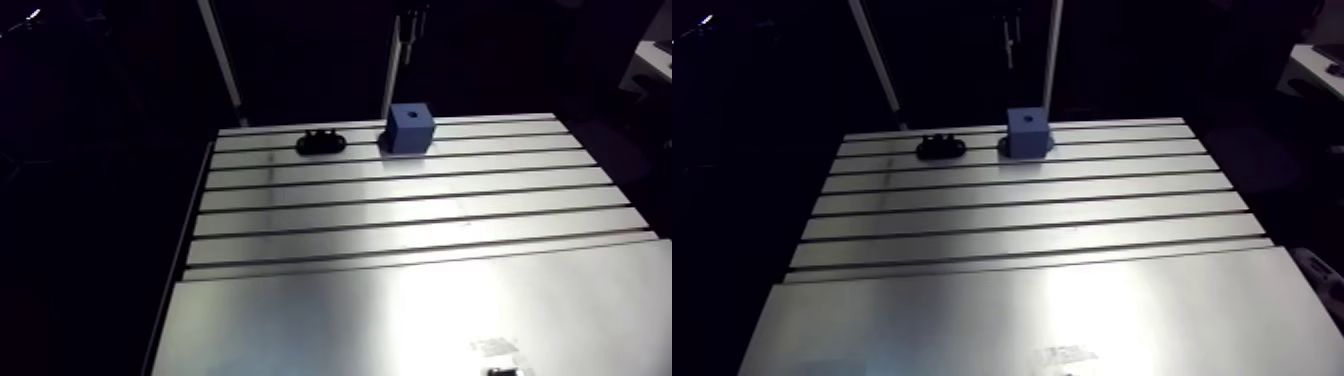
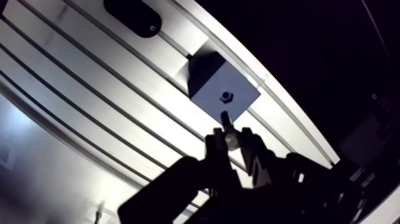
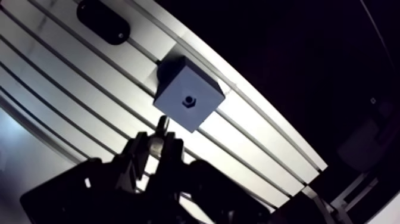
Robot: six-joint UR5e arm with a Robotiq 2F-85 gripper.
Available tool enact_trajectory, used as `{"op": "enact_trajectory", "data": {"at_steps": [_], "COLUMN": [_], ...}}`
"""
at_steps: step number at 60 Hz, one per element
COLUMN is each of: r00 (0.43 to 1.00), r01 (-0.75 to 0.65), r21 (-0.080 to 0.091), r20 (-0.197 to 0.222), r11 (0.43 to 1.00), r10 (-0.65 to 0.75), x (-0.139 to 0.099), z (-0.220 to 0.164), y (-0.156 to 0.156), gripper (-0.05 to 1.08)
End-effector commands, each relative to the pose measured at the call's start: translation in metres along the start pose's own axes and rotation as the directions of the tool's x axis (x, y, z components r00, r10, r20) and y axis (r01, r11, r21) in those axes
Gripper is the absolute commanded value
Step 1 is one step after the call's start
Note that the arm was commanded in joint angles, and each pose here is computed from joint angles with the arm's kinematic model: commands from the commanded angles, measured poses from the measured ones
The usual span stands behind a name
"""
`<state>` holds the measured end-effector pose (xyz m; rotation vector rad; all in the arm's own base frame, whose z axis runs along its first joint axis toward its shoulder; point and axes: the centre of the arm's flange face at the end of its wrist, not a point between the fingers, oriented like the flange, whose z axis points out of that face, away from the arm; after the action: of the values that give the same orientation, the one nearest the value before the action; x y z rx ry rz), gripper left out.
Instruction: Pick up the M10 bolt and insert it into the hex recess until seated.
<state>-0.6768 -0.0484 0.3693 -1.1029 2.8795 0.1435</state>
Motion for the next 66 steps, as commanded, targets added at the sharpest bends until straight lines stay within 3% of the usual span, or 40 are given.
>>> {"op": "enact_trajectory", "data": {"at_steps": [1, 11, 28, 36, 45, 47, 49, 66], "r00": [0.999, 0.999, 0.998, 0.997, 0.997, 0.997, 0.997, 0.997], "r01": [-0.024, -0.039, -0.065, -0.081, -0.080, -0.080, -0.078, -0.070], "r21": [0.018, 0.018, 0.042, 0.069, 0.104, 0.104, 0.116, 0.117], "r20": [0.027, 0.025, 0.026, 0.018, 0.000, 0.000, -0.003, -0.003], "r11": [1.000, 0.999, 0.997, 0.994, 0.991, 0.991, 0.990, 0.991], "r10": [0.023, 0.038, 0.064, 0.080, 0.081, 0.081, 0.079, 0.071], "x": [-0.005, -0.010, -0.019, -0.030, -0.026, -0.026, -0.024, -0.019], "z": [0.018, 0.021, 0.035, 0.044, 0.055, 0.055, 0.061, 0.065], "y": [0.018, 0.028, 0.043, 0.053, 0.056, 0.056, 0.057, 0.056], "gripper": [0.99, 0.99, 0.99, 0.99, 0.99, 0.99, 0.99, 0.99]}}
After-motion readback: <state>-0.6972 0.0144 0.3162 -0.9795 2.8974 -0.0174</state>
